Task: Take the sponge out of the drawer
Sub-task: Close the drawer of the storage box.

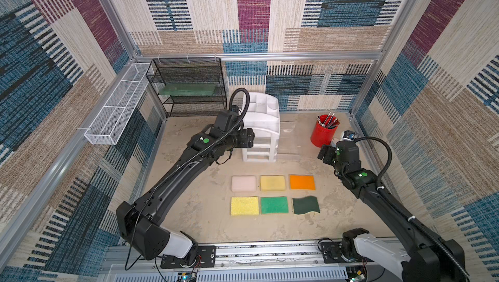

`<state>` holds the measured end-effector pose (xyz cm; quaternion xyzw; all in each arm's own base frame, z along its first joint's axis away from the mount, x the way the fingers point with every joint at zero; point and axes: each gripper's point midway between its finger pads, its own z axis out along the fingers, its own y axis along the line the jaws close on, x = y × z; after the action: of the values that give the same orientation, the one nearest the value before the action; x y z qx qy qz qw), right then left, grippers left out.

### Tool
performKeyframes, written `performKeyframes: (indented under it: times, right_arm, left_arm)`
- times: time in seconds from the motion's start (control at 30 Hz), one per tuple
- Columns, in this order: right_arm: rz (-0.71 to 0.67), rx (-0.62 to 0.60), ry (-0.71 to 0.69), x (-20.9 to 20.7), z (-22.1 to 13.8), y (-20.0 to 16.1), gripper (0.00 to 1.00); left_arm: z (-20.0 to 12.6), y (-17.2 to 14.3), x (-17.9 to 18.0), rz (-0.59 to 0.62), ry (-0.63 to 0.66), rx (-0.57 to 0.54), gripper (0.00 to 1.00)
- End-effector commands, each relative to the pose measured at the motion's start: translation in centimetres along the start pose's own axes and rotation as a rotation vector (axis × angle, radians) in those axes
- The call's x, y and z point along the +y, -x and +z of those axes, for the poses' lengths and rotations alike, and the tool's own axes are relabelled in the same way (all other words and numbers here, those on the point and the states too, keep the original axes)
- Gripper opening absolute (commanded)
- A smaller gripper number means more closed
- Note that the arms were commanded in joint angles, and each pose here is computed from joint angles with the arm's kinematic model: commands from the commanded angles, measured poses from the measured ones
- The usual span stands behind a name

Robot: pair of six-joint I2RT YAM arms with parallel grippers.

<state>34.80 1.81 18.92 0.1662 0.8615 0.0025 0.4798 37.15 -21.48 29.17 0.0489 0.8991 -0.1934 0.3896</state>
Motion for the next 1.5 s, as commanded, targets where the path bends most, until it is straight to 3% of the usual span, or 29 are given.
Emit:
performKeyframes:
  times: [0.0, 0.3, 0.73, 1.17, 1.47]
  right_arm:
    - [0.010, 0.069, -0.065, -0.6, 1.6, -1.1, 0.95]
    - [-0.048, 0.230, -0.107, 1.2, 7.4, -3.8, 0.95]
    - [-0.145, 0.351, -0.155, 3.0, 13.5, -6.4, 0.95]
    - [-0.280, 0.361, 0.104, 10.5, 15.2, -6.5, 0.96]
    - [-0.254, 0.336, 0.245, 14.2, 15.0, -6.3, 0.99]
  left_arm:
    - [1.5, 1.3, -0.3, -0.001, -0.105, 0.010, 0.79]
    - [3.7, 4.4, 0.9, -0.027, -0.201, -0.028, 0.80]
    - [6.2, 4.8, -0.2, 0.020, -0.308, 0.010, 0.80]
    - [8.0, 3.8, -1.1, 0.018, -0.408, 0.076, 0.79]
    - [8.7, 2.7, -0.9, -0.002, -0.419, 0.103, 0.76]
